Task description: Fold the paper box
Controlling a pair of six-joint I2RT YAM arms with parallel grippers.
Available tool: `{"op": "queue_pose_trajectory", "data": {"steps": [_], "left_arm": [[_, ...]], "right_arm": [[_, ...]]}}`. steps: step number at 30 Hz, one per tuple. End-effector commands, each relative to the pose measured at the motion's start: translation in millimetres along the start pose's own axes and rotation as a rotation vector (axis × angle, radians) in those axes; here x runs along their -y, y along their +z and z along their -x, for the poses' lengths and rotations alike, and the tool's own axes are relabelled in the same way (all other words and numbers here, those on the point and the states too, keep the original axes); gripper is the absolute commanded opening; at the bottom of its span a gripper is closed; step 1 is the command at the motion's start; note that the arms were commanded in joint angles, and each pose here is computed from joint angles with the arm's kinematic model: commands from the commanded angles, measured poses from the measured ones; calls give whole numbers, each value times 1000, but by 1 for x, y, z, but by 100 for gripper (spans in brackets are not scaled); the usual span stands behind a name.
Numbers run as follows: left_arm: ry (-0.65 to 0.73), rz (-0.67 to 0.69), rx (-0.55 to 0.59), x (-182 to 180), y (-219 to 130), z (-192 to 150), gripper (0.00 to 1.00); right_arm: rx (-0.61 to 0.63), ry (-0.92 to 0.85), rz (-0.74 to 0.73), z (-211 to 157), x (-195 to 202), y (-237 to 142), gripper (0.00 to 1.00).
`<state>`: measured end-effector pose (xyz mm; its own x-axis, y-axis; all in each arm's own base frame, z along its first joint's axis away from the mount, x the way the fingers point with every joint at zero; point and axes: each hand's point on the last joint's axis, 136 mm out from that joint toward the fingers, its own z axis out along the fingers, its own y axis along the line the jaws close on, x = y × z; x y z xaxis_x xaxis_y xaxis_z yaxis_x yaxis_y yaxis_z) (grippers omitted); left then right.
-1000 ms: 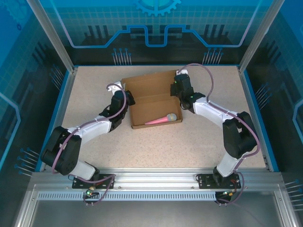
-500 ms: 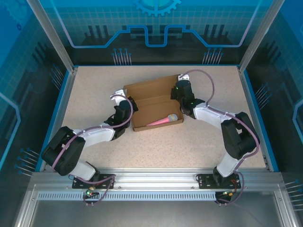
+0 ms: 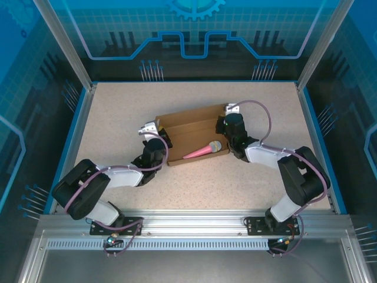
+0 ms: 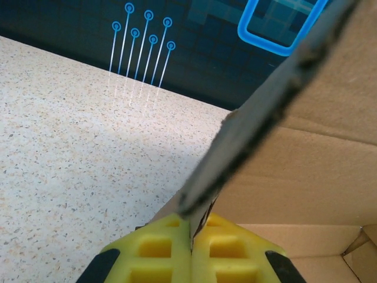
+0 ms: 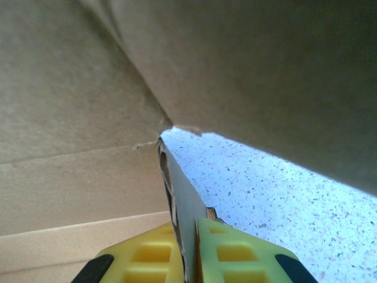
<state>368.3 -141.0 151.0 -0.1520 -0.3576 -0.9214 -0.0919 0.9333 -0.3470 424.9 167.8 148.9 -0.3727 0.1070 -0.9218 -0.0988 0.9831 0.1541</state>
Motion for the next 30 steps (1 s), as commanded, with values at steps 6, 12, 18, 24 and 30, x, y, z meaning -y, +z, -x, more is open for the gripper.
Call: {"op": "queue_pose_trajectory", "data": {"steps": [6,12,18,24,30], "left_arm": [[92,-32,-82,-7,-17,-38,0],[99,-39,-79,-7,-22,-40,0],[97,-41,-70,-6,-23,-37,4],[95,-49,-52,-3,-26,-28,8],[106,-59,-43,-1,-27,-22,9]], "right_arm": [[-2,-24,63,-25,-9,-19,12],[-6,-28,36,-37,-1,-27,13],[-6,-26,22,-48,5,-30,13],[-6,-31,17,-51,7,-31,10],[-9,-42,24,-51,5,-31,8]]}}
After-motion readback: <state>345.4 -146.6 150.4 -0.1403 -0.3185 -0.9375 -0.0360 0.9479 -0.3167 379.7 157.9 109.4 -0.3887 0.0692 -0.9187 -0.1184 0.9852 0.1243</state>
